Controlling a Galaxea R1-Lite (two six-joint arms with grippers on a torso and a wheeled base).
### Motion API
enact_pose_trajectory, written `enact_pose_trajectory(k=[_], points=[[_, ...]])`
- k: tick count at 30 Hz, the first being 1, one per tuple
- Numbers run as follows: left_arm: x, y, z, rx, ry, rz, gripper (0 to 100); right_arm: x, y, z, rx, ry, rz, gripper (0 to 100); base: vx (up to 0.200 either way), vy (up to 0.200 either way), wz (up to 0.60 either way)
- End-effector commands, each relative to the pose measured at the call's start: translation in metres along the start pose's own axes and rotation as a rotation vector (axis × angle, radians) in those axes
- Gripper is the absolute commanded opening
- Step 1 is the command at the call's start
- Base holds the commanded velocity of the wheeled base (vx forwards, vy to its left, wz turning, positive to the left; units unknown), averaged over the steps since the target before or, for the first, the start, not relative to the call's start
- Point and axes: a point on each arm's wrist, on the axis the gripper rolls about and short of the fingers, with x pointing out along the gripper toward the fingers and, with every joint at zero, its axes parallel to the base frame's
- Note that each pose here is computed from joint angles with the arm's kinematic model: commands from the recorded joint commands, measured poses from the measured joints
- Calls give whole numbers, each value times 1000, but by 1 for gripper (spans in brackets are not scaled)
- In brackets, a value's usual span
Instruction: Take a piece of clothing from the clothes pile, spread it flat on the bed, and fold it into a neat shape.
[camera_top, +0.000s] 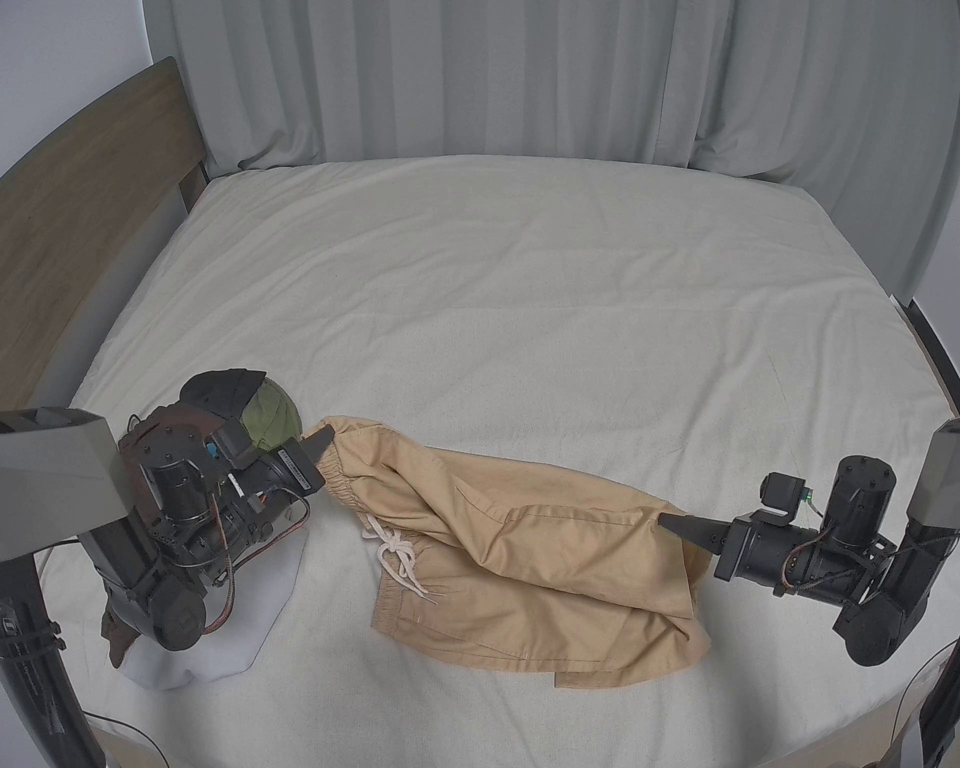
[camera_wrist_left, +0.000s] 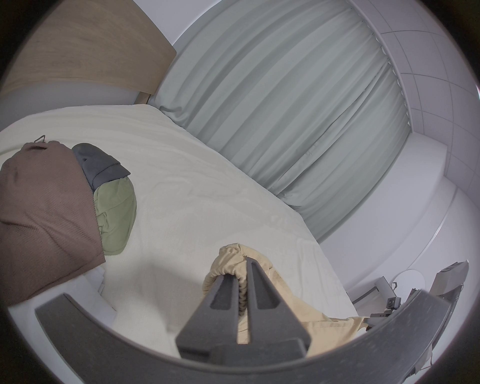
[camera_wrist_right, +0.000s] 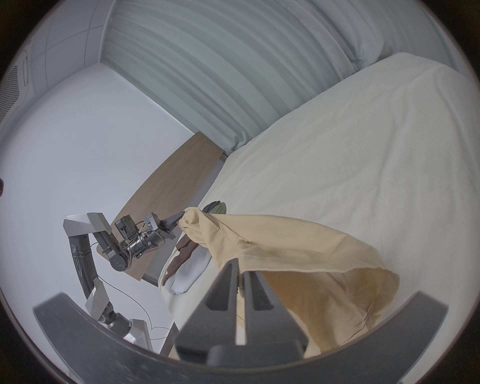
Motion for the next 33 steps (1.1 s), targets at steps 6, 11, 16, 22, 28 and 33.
enact_pose_trajectory(k=[6, 11, 16, 22, 28, 33], points=[[-5, 2, 14, 2, -42, 4, 0, 2, -3, 12, -18, -50, -2, 0, 0, 0, 0], [-7, 2, 19, 4, -56, 4, 0, 0, 0, 20, -8, -81, 9, 0, 0, 0, 0], [-7, 2, 19, 4, -57, 5, 0, 0, 1, 27, -10, -109, 16, 0, 0, 0, 0], [-6, 2, 20, 6, -58, 1, 0, 0, -2, 32, -16, -130, 7, 0, 0, 0, 0], [-4, 2, 23, 11, -67, -18, 0, -4, 3, 39, -33, -157, 18, 0, 0, 0, 0], [0, 0, 28, 16, -77, -45, 0, -7, 9, 46, -48, -183, 33, 0, 0, 0, 0]])
